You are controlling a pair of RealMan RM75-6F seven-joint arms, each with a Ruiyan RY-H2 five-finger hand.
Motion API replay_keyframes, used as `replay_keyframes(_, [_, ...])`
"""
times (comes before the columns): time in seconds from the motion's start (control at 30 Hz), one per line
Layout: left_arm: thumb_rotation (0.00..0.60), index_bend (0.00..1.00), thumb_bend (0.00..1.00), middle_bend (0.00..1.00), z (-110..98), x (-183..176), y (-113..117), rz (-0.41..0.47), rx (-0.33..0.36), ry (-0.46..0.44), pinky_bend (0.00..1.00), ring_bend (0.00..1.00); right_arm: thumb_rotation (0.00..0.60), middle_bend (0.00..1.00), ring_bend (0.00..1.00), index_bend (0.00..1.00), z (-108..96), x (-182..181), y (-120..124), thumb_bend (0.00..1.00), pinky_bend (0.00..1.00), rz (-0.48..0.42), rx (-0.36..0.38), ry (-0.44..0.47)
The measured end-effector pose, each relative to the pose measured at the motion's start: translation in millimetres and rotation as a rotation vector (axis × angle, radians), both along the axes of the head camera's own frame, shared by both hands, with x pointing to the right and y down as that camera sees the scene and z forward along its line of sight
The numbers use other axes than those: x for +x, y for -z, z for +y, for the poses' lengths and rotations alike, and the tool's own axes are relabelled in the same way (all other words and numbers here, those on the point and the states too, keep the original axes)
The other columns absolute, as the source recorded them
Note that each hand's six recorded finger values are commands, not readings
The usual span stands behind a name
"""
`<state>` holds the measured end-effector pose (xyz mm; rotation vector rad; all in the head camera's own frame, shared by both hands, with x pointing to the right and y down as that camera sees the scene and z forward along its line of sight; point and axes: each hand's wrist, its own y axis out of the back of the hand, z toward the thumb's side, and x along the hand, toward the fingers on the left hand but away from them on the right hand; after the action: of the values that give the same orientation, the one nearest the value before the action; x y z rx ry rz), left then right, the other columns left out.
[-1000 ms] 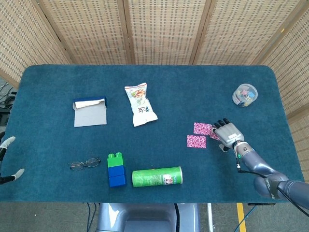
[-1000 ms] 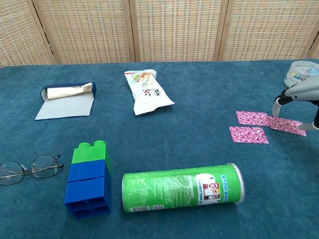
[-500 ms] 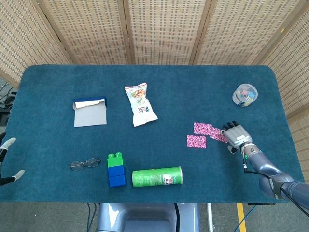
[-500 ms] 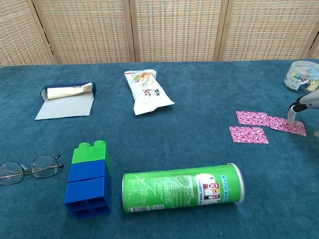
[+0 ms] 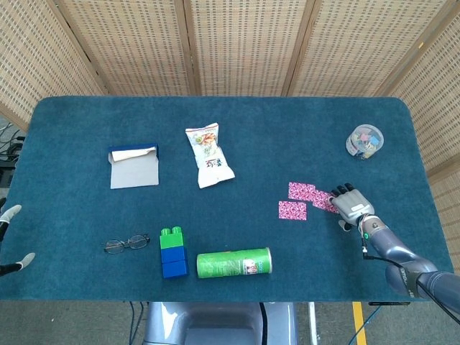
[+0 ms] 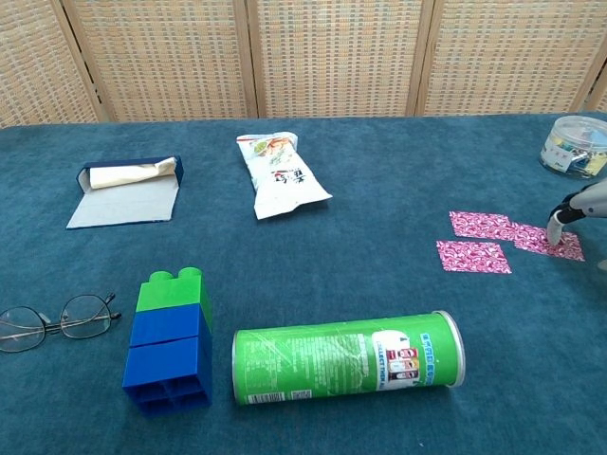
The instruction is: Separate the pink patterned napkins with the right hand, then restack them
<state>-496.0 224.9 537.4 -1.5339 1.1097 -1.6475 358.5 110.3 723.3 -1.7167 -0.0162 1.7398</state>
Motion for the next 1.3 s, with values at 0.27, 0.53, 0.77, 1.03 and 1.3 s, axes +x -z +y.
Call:
replay_keyframes(0.27, [0.6,0.12,0.05,0.0,-1.1,0.7,-0.5,0.003,0.002,-0.003,0.0,0.0,0.6,0.13,0.0,0.23,7.0,1.8,9.0,0.47,0.02,0.0,-0.007,0.008])
replay_keyframes(0.53, [0.6,0.12,0.05,0.0,-1.1,0.6,-0.1,0.002,0.005,-0.004,0.0,0.0,0.6,0.13,0.0,0.23,11.1,4.1,19.4,0.46,0.02,-0.01,0.006,-0.001])
replay_keyframes(0.77, [0.6,0.12,0.05,0.0,-2.2,3.3,-1.2,0.007,0.004,-0.011,0.0,0.0,0.6,0.13,0.0,0.28,0.6,-17.0,37.5,0.28,0.02,-0.125,0.091,-0.058])
replay_keyframes(1.03, [0.6,0.12,0.05,0.0,-1.4,-0.6,-0.4,0.003,0.003,-0.004,0.0,0.0,0.6,0.14,0.0,0.32,-4.9,-41.6,42.8,0.11,0.02,-0.25,0.146,-0.116])
replay_keyframes(1.3, [0.6,0.12,0.05,0.0,-0.3,-5.8,1.8,0.0,0.005,0.004,0.0,0.0,0.6,0.15,0.0,0.34,-4.1,-62.8,30.9,0.06,0.02,-0.298,0.141,-0.139])
